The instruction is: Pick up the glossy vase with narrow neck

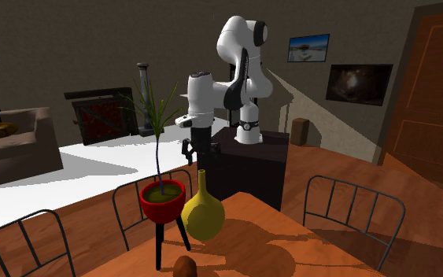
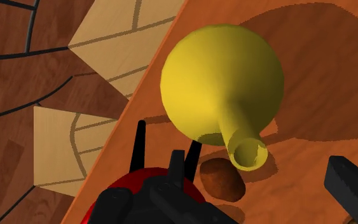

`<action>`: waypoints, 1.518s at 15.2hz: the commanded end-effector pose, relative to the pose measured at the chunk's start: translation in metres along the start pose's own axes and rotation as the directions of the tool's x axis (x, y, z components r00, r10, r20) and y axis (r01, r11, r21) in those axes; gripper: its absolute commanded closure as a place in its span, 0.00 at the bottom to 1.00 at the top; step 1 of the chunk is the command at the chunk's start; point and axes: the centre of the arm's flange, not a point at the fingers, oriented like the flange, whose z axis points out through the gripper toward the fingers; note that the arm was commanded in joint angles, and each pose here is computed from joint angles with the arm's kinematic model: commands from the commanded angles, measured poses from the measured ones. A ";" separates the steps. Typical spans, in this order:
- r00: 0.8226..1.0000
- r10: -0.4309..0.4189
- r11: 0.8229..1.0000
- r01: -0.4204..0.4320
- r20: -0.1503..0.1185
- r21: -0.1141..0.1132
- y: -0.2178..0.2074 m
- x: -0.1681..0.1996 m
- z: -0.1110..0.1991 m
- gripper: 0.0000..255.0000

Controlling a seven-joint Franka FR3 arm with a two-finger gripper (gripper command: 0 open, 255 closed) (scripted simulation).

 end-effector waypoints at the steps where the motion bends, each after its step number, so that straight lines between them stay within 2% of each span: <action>1: 1.000 0.000 1.000 0.000 -0.002 0.000 0.000 0.001 0.012 0.00; 7: 1.000 0.000 1.000 0.000 -0.002 0.000 0.000 0.000 0.036 0.00; 8: 1.000 0.000 1.000 0.000 -0.002 0.000 0.000 0.001 0.036 1.00; 17: 1.000 0.000 1.000 0.000 -0.002 0.000 0.000 0.000 0.036 1.00; 23: 1.000 0.000 1.000 0.000 -0.002 0.000 0.000 0.002 0.004 1.00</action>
